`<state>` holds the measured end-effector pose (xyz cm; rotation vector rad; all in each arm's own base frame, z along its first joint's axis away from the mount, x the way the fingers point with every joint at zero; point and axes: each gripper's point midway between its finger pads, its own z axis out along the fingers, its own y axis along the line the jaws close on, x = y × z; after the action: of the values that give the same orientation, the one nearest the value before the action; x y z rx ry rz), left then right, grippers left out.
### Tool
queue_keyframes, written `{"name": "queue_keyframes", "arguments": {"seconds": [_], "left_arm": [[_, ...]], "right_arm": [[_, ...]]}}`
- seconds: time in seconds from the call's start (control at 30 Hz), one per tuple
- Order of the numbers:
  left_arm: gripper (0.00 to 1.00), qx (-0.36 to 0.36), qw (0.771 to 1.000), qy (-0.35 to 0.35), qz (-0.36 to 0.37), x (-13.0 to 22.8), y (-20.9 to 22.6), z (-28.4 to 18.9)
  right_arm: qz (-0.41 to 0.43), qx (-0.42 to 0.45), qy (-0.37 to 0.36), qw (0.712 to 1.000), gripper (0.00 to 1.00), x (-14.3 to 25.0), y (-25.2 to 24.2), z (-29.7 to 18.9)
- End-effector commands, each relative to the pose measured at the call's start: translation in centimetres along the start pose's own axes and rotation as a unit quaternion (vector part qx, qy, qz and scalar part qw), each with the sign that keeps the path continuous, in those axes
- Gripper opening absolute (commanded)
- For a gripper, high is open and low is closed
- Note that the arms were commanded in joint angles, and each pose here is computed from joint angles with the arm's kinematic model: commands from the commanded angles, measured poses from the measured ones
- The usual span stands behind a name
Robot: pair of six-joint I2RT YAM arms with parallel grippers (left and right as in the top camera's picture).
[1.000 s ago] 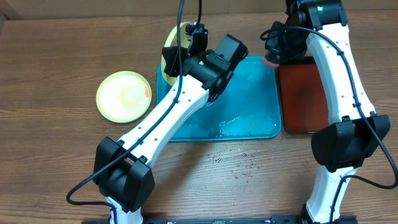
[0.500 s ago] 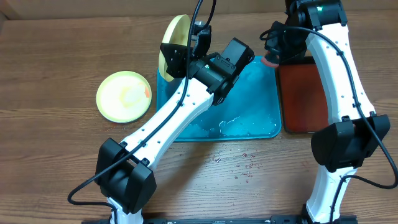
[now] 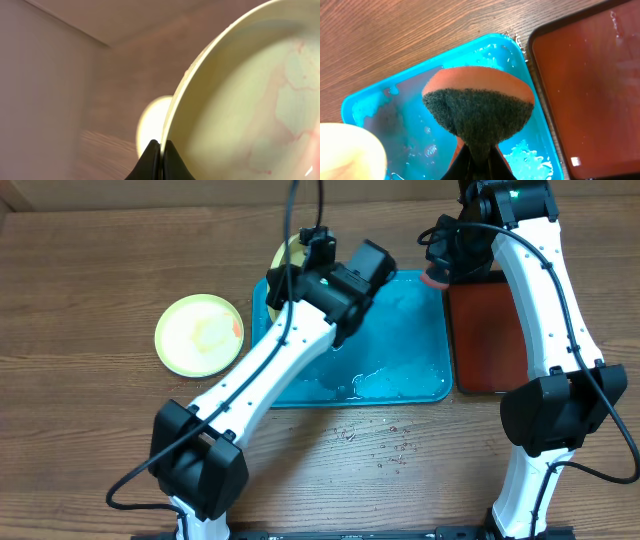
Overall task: Clean dirty plates on tray and stack at the side
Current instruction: 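Carry the yellow plate left and lower it onto the plate stack, then release the yellow plate on the stack and raise the left gripper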
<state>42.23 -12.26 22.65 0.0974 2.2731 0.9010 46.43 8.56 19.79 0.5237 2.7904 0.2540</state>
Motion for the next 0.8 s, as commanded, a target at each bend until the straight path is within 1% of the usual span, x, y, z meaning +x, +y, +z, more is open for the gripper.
{"name": "queue_keyframes", "arguments": {"seconds": [0.0, 0.1, 0.17, 0.27, 0.4, 0.47, 0.5, 0.63, 0.77], "left_arm": [[0.04, 0.131, 0.986, 0.078, -0.063, 1.5, -1.1, 1.7], [0.05, 0.224, 0.958, 0.135, -0.118, 2.3, -0.5, 3.2], [0.04, 0.282, 0.934, 0.165, -0.144, 2.8, 0.3, 4.3], [0.04, 0.324, 0.907, 0.201, -0.181, 4.0, 2.3, 6.6], [0.04, 0.331, 0.885, 0.24, -0.223, 6.7, 5.5, 9.8], [0.04, 0.325, 0.875, 0.261, -0.246, 8.5, 6.9, 11.5], [0.05, 0.318, 0.868, 0.276, -0.263, 10.0, 7.6, 12.7], [0.05, 0.296, 0.849, 0.315, -0.305, 14.5, 8.3, 15.6], [0.05, 0.283, 0.831, 0.333, -0.343, 18.6, 8.1, 18.1]], "right_arm": [[-0.001, 0.001, -0.004, 1.0, 0.05, -0.2, -0.2, -0.3], [-0.002, 0.002, -0.003, 1.0, 0.05, -0.1, -0.2, -0.3], [-0.002, 0.002, -0.003, 1.0, 0.05, -0.1, -0.2, -0.3], [-0.002, 0.002, -0.003, 1.0, 0.05, -0.1, -0.2, -0.3], [-0.002, 0.002, -0.003, 1.0, 0.05, -0.1, -0.2, -0.3], [-0.002, 0.002, -0.003, 1.0, 0.05, -0.1, -0.2, -0.3], [-0.002, 0.002, -0.003, 1.0, 0.05, -0.1, -0.2, -0.3], [-0.003, 0.002, -0.003, 1.0, 0.05, -0.1, -0.1, -0.3], [-0.003, 0.002, -0.002, 1.0, 0.05, -0.1, -0.1, -0.3]]}}
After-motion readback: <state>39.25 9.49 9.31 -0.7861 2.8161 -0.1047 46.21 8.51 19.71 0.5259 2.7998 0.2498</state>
